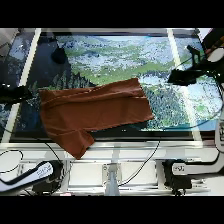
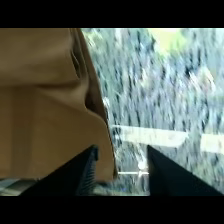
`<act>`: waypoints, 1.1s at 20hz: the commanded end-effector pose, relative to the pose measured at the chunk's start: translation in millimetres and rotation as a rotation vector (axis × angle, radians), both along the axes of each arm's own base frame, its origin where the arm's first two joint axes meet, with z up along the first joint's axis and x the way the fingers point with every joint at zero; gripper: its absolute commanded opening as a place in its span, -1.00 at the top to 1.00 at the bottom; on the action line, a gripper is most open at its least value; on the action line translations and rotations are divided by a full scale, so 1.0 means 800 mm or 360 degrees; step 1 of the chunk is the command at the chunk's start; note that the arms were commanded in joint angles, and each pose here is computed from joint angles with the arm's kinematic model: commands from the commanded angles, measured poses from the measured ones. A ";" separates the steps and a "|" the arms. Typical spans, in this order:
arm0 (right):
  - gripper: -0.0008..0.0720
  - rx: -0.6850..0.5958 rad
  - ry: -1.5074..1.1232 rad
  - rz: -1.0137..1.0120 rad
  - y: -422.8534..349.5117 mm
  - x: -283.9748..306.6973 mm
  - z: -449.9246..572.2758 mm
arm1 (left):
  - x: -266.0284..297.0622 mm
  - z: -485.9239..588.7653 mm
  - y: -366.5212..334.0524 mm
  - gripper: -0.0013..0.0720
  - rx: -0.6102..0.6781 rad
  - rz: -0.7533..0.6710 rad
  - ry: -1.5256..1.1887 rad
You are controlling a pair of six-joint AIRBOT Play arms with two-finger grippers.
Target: Fold the clothes and pants, and hang the long-sleeved shirts on hangers.
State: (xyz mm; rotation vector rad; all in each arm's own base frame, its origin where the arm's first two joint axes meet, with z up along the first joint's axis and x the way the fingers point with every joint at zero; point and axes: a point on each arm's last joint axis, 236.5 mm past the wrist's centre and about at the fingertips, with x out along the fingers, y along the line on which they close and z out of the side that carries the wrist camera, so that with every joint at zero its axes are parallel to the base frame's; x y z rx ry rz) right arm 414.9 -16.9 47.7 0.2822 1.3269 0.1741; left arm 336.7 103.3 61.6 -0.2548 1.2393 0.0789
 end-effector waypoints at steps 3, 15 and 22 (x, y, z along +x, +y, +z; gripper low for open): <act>0.26 -0.0006 0.0162 -0.0035 -0.014 -0.132 -0.032 | -0.054 0.035 -0.024 -0.51 0.0049 0.0047 -0.0192; 0.01 0.0619 0.0190 -0.0558 0.081 -0.148 -0.148 | -0.051 -0.049 -0.040 -0.51 -0.0035 -0.0042 0.0021; -0.06 0.0699 0.0501 -0.0568 0.095 -0.173 -0.209 | -0.050 -0.066 -0.039 -0.51 -0.0064 -0.0041 0.0087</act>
